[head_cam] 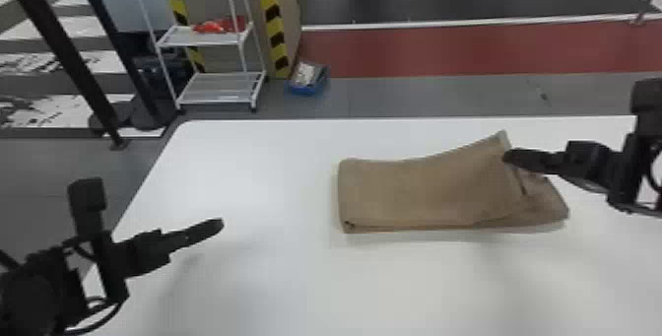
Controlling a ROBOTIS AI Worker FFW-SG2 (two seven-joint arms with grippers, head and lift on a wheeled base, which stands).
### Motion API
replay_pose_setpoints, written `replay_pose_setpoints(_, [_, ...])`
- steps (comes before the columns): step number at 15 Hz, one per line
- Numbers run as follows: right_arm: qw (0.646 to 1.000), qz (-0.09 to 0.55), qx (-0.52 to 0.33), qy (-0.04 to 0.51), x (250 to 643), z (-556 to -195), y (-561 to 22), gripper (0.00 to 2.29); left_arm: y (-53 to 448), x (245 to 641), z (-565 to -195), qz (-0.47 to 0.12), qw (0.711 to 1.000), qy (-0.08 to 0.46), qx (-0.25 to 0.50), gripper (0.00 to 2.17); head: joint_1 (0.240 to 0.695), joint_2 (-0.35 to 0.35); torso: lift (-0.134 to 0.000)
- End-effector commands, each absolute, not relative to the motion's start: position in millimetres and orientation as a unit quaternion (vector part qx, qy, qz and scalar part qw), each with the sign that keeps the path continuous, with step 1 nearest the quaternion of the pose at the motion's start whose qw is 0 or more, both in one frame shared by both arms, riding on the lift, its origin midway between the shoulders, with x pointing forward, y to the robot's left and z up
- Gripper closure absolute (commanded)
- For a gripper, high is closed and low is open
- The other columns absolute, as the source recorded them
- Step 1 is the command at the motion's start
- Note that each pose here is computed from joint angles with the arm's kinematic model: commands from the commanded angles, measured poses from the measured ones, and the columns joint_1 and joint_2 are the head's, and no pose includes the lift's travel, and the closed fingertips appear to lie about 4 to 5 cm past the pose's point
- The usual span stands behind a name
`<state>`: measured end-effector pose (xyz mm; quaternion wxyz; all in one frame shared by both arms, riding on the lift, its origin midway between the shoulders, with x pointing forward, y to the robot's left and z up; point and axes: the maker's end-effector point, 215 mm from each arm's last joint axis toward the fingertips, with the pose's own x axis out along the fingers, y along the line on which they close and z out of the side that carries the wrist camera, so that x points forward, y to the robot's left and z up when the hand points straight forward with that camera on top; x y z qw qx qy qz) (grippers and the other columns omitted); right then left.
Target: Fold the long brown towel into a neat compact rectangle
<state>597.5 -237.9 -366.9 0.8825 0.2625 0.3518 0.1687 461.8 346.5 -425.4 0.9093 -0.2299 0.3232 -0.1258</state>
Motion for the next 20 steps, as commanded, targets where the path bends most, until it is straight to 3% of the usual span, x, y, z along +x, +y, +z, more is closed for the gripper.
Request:
replay_pose_setpoints(1, [0.884,0.165,0.259,0.353,599.8,-378.6,-238.0,1.21,346.1,460.8,-426.9,-0.126,0.909,0.324,-0.231,0.09,0.695,0.117,-0.124])
replay_pose_setpoints(7, [0.871,0.163,0.305,0.349,591.7,-355.0,-249.4,1.21,348.2,462.9,-424.0,-0.125,0.911,0.319,-0.228,0.09,0.695,0.115,-0.124])
replay_pose_setpoints(16, [0.872,0.142,0.313,0.349,592.0,-382.3,-266.5,1.21,346.3,455.7,-429.0,-0.125,0.91,0.324,-0.228,0.09,0.695,0.081,-0.124])
replay_pose_setpoints(18, [0.868,0.143,0.336,0.337,594.7,-358.0,-273.6,1.21,347.1,455.7,-428.8,-0.125,0.91,0.324,-0.228,0.09,0.695,0.082,-0.124])
replay_pose_setpoints(20, [0.865,0.136,0.346,0.338,592.1,-358.1,-281.0,1.21,347.1,454.3,-430.2,-0.124,0.909,0.325,-0.228,0.09,0.695,0.077,-0.124])
